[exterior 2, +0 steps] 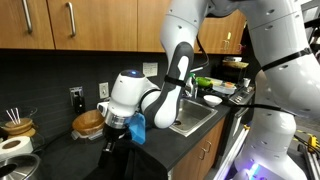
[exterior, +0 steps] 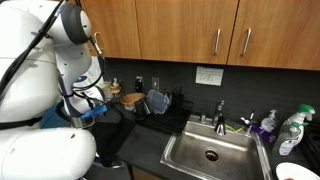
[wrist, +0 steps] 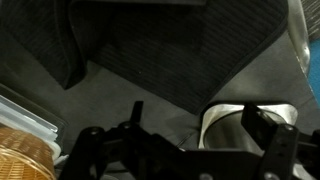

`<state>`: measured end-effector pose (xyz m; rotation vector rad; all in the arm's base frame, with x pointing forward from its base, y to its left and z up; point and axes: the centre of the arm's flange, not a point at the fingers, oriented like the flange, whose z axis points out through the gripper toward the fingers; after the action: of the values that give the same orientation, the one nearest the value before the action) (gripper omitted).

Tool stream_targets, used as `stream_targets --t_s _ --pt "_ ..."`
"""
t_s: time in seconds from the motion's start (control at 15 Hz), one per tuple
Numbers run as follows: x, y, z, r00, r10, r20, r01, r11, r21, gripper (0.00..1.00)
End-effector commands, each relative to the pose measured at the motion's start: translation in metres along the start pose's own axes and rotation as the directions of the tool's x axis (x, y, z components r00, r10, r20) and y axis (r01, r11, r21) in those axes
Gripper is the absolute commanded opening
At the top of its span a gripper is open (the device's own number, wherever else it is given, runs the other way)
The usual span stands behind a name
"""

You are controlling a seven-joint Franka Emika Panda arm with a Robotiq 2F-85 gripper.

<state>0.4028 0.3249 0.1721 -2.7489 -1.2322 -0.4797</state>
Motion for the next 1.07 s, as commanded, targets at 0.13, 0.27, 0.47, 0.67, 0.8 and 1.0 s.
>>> stream_targets --t_s 0.13,0.27,0.47,0.67,0.8,1.0 --pt "0.0 0.009 0.003 0.998 0.068 0.001 -0.068 0.997 -0.027 1.0" --pt "-0.003 0.006 0.0 0.993 0.12 0.006 -0.12 0.992 -0.036 1.0" --pt "-0.004 -0.007 -0.002 0.985 0.171 0.009 -0.171 0.985 -0.03 1.0" --pt "-0.006 -0.024 -0.004 0.974 0.225 0.036 -0.225 0.974 -0.009 1.0" --pt "-0.011 -0.031 -0.006 0.963 0.263 0.051 -0.263 0.965 -0.001 1.0" --pt "-0.018 -0.036 -0.007 0.944 0.321 0.078 -0.325 0.945 0.039 1.0"
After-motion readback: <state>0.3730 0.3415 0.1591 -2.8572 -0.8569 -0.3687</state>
